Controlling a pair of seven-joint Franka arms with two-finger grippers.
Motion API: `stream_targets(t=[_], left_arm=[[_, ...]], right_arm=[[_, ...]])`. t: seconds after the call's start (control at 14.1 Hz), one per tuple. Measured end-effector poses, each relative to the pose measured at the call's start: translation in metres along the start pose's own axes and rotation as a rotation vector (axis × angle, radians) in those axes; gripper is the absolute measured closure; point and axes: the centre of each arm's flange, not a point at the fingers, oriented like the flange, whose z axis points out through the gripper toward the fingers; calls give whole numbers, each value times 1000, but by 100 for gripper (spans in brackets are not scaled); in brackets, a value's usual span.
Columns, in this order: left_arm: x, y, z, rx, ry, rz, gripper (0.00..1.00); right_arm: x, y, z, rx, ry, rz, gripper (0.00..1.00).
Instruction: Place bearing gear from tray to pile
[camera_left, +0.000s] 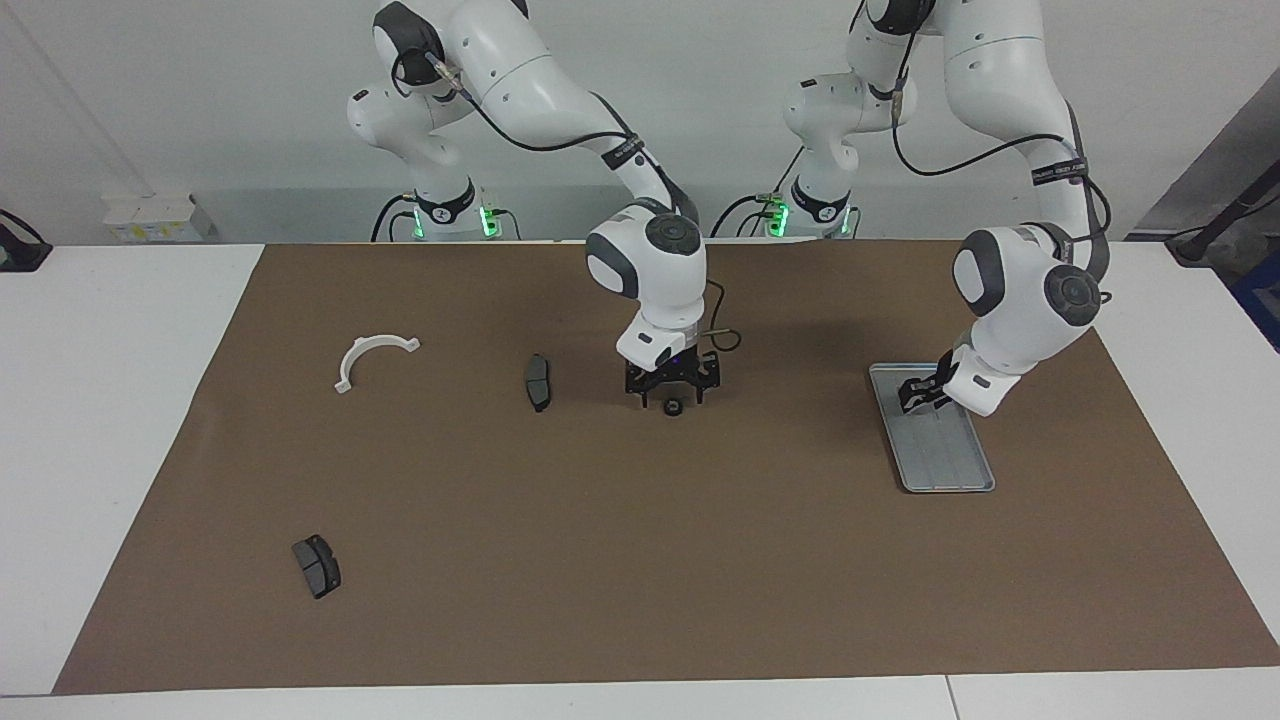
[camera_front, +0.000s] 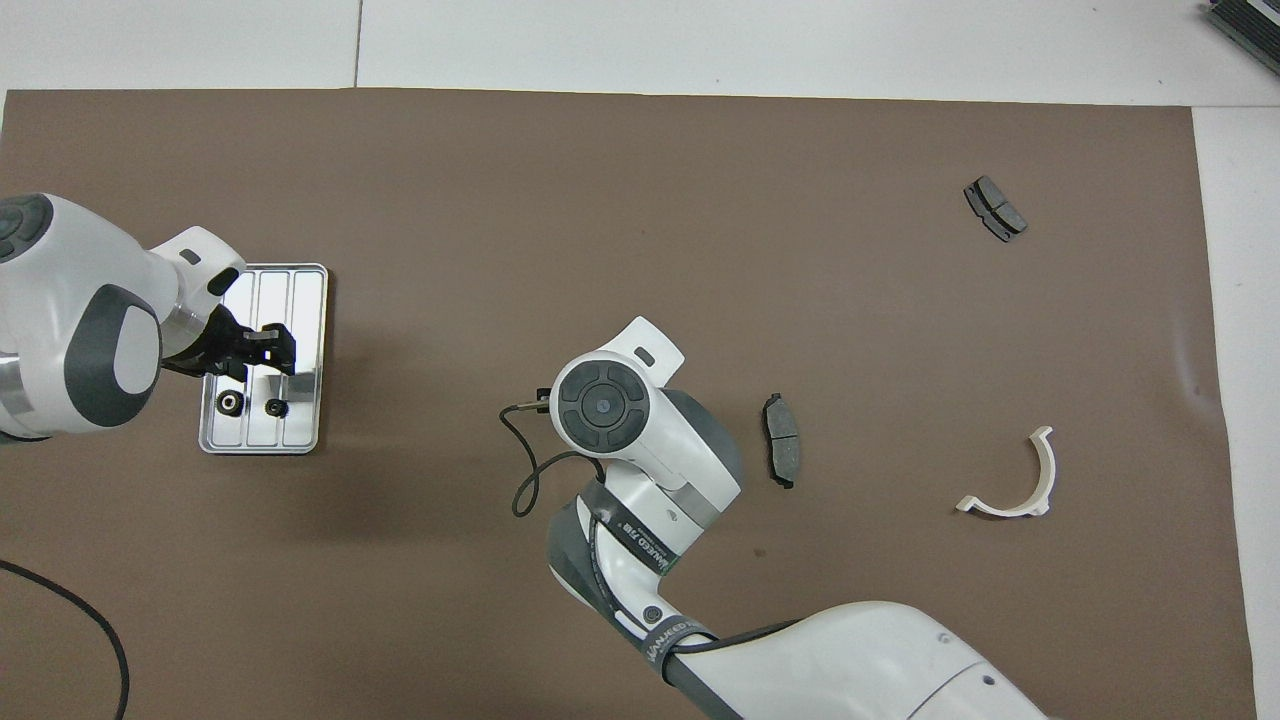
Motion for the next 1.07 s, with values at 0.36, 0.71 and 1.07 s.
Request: stream_targets(t=[0.36, 0.71, 1.07], left_arm=[[-19, 0, 18, 3, -7, 1, 38], [-25, 1, 17, 4, -9, 4, 50], [-32, 2, 22, 5, -22, 7, 59]], right_arm=[[4, -1, -1, 21, 30, -2, 16], [3, -1, 5, 27, 37, -4, 37], [7, 3, 4, 29, 43, 3, 66]])
